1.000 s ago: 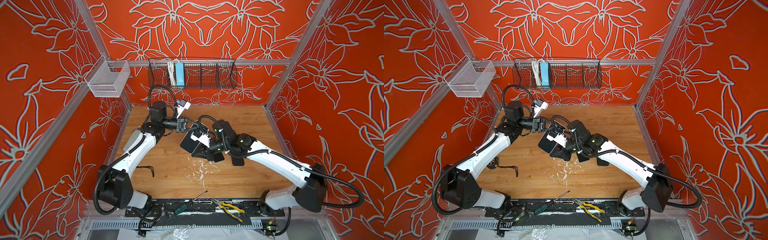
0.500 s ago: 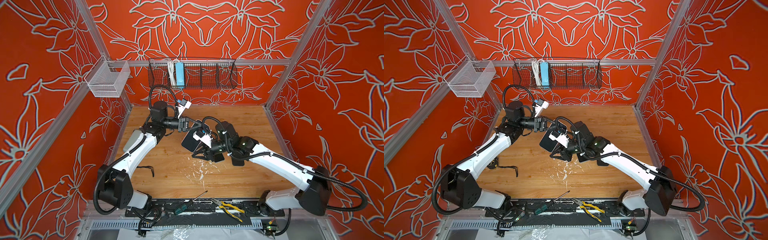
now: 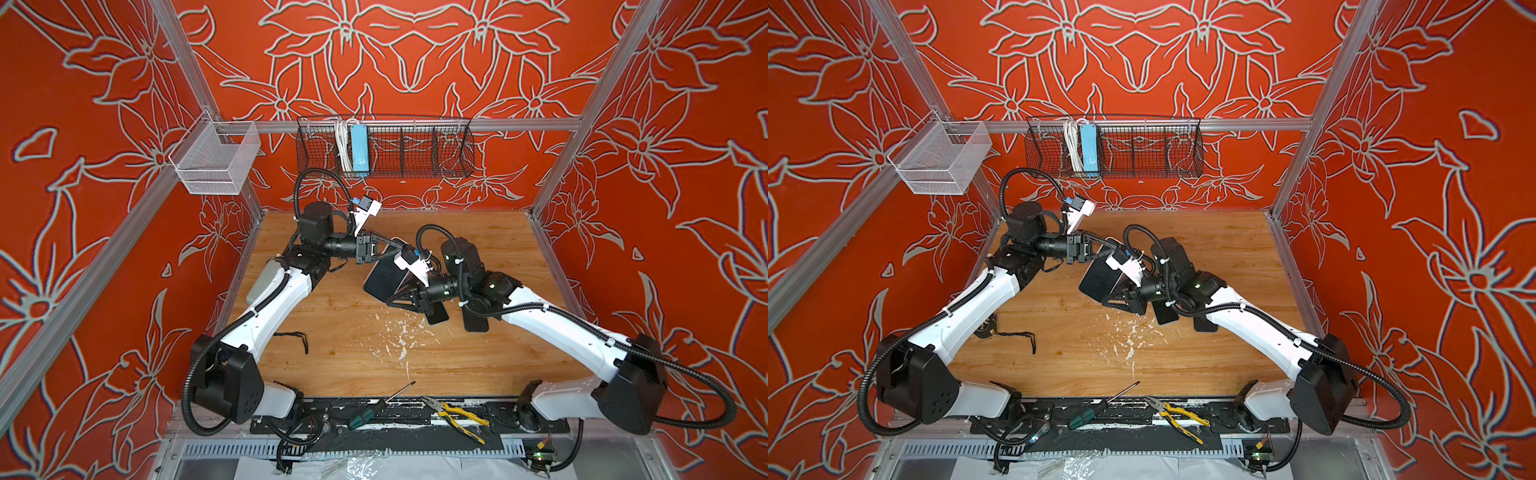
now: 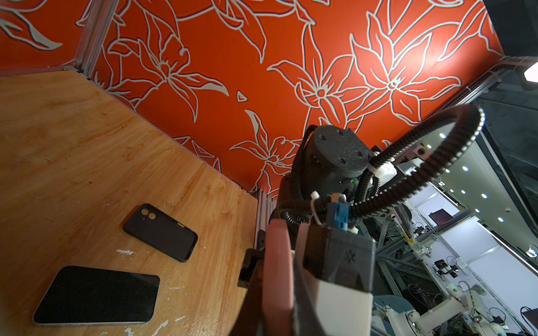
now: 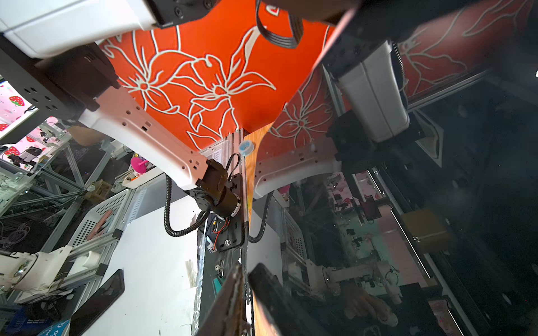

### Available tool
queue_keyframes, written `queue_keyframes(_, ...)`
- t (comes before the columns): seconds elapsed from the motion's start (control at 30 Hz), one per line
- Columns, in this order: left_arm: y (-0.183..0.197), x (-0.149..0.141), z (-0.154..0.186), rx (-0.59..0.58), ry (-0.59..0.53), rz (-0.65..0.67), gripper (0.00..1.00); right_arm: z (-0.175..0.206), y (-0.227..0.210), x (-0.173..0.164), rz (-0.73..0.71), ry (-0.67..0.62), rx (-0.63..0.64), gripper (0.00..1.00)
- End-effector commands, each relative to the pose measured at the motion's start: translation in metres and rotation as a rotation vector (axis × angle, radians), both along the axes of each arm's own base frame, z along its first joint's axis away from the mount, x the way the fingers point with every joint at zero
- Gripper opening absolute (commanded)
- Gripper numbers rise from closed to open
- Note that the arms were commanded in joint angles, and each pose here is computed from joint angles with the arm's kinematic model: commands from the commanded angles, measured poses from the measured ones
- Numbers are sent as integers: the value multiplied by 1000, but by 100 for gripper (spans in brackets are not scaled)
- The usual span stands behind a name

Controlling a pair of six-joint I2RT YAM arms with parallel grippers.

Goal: Take the phone out of the phone case
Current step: Remove the phone case from the phone.

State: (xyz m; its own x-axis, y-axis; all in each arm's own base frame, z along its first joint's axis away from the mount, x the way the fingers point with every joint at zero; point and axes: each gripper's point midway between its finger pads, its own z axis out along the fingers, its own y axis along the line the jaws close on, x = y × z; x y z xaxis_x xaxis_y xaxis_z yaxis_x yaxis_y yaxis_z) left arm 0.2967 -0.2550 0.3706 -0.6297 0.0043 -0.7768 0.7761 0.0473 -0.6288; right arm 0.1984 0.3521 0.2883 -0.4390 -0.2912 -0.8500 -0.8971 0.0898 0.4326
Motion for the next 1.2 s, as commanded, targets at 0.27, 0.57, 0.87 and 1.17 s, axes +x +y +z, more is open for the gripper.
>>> queue_keyframes(0.27, 1, 14, 2, 3, -46, 115, 0, 48, 5, -20, 117, -103, 160, 33)
queue_keyframes(0.57, 6, 32, 5, -1, -12, 186, 0, 45, 2, -28, 129, -102, 151, 32)
queue_keyframes(0.87, 10, 47, 5, -9, 16, 230, 0, 44, -2, -34, 130, -107, 145, 31)
queue_keyframes(1.17, 12, 58, 4, -15, 53, 250, 0, 47, -4, -38, 140, -116, 149, 27)
